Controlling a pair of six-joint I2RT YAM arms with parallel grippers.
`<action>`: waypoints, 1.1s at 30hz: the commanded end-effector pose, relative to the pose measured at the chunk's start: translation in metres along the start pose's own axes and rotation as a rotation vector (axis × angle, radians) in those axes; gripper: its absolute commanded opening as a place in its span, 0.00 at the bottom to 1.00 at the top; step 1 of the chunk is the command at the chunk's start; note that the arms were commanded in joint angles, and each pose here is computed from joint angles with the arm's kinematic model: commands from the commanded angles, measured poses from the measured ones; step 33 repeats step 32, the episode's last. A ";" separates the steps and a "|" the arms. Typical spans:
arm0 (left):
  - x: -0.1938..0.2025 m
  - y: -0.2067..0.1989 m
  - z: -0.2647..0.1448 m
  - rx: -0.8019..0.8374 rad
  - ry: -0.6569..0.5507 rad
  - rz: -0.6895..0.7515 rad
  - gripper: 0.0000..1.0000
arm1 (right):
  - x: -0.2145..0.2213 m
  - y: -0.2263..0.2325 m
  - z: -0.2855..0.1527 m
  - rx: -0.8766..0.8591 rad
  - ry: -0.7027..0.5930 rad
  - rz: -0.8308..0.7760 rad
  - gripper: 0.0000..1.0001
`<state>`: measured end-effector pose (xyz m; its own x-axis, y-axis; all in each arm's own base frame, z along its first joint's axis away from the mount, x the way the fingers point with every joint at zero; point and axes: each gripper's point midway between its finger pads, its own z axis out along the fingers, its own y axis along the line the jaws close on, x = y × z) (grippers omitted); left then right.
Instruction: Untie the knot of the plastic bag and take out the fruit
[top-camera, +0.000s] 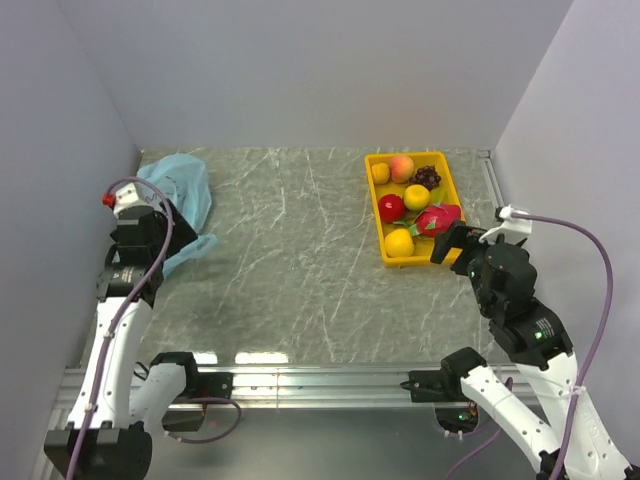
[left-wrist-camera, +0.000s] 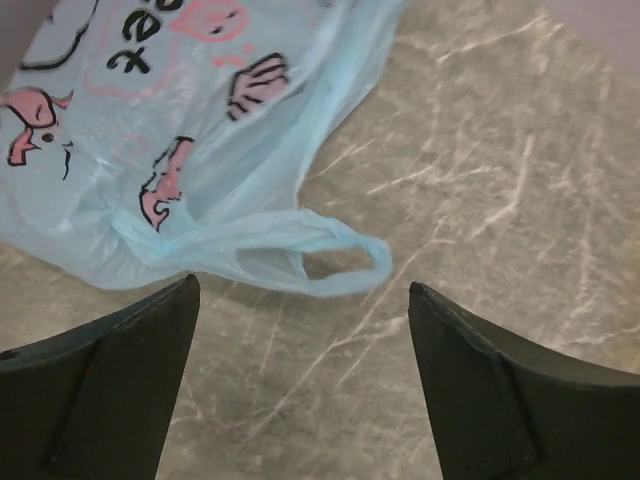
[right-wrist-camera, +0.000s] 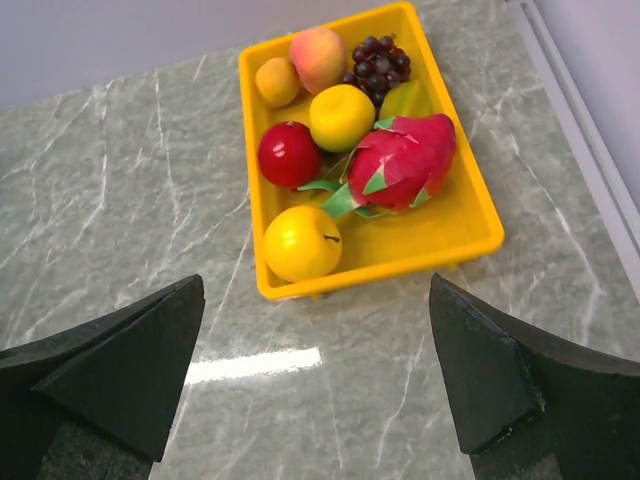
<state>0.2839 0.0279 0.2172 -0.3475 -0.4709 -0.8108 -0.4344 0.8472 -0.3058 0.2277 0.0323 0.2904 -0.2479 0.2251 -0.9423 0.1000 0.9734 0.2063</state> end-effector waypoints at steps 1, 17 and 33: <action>-0.048 -0.017 -0.051 0.089 -0.107 0.020 0.95 | -0.026 -0.011 -0.026 0.023 -0.067 0.059 1.00; -0.064 0.025 -0.185 0.157 -0.412 -0.139 0.99 | -0.034 -0.030 -0.106 -0.144 -0.241 0.142 1.00; -0.063 0.044 -0.232 0.172 -0.499 -0.132 0.99 | -0.032 -0.022 -0.108 -0.209 -0.264 0.155 1.00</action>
